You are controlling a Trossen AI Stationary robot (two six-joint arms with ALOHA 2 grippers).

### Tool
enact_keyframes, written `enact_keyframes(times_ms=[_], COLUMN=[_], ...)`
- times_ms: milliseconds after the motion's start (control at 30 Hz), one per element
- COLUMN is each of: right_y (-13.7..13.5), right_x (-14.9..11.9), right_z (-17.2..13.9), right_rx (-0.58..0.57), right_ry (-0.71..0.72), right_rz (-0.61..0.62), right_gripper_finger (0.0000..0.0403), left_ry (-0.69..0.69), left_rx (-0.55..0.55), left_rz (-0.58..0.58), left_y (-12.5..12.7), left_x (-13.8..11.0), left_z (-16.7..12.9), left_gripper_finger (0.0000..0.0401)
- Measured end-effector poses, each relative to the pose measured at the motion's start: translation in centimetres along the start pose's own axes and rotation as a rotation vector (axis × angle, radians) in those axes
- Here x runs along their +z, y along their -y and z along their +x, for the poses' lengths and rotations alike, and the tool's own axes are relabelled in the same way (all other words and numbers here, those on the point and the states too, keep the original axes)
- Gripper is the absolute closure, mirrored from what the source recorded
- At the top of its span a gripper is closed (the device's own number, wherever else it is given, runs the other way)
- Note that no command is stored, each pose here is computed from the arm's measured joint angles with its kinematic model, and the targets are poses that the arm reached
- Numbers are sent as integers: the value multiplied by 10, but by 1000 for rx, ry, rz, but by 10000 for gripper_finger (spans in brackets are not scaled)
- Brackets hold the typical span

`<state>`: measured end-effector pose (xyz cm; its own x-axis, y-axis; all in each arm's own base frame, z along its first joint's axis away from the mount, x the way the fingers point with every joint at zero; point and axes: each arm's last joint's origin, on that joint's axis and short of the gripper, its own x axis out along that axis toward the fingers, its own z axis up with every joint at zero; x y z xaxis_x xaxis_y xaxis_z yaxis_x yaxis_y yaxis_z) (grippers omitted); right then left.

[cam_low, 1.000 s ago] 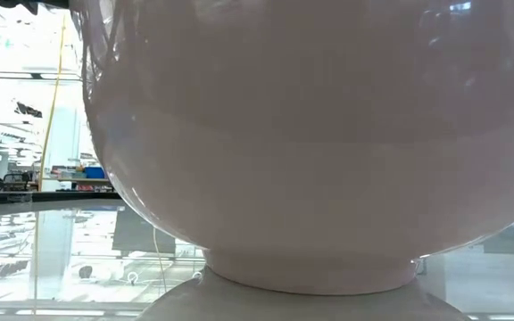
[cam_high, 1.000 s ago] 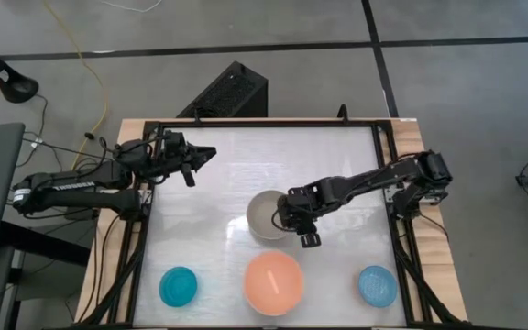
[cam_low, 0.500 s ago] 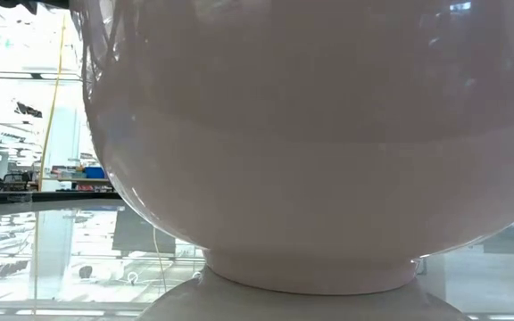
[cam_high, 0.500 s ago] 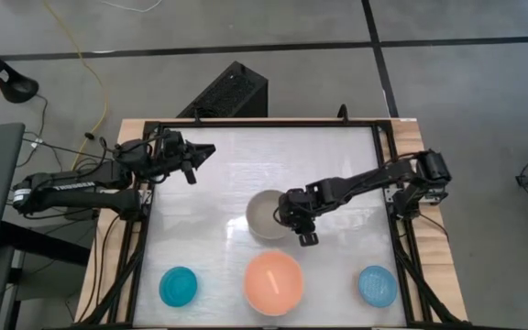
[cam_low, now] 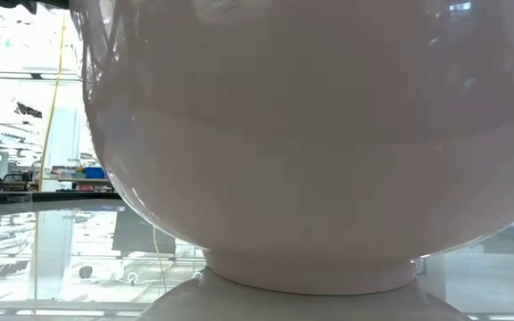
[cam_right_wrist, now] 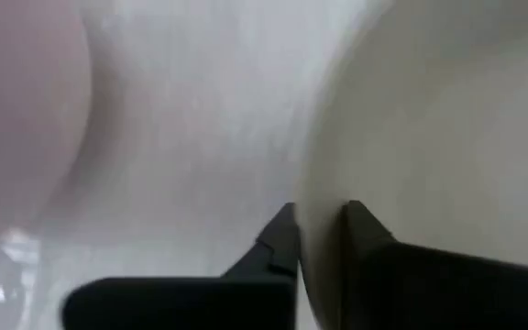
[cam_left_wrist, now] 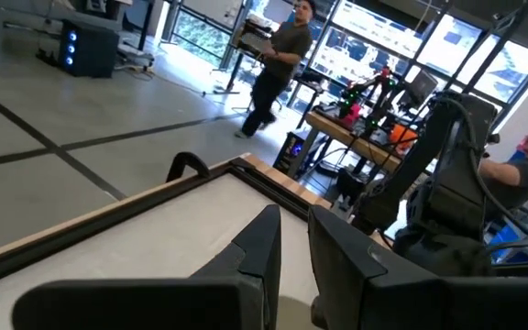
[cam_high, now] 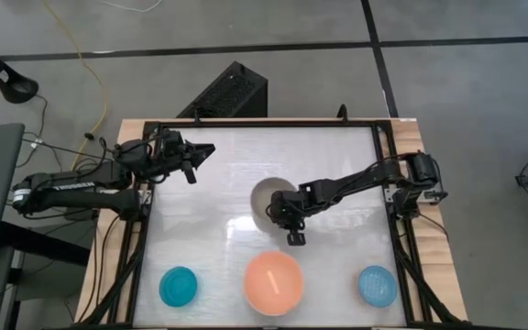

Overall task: Nest bowls inside each other
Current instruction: Stack the gray bowl on top of the orange bowl

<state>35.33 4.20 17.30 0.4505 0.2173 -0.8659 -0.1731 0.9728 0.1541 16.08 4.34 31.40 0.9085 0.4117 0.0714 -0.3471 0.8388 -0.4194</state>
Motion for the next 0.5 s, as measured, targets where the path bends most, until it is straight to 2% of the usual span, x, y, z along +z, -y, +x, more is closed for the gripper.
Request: enact_keyframes(times_ms=[233, 500], right_y=[-2, -10], right_x=[18, 45], right_z=[-15, -67], right_rx=[17, 58], right_ry=[49, 228], right_rz=[13, 41], right_gripper_finger=[401, 401], left_ry=[-8, -21], left_rx=[4, 9], left_rz=[1, 4], left_y=[0, -1], left_x=[-1, -2], left_z=[0, 0], left_gripper_finger=[353, 353])
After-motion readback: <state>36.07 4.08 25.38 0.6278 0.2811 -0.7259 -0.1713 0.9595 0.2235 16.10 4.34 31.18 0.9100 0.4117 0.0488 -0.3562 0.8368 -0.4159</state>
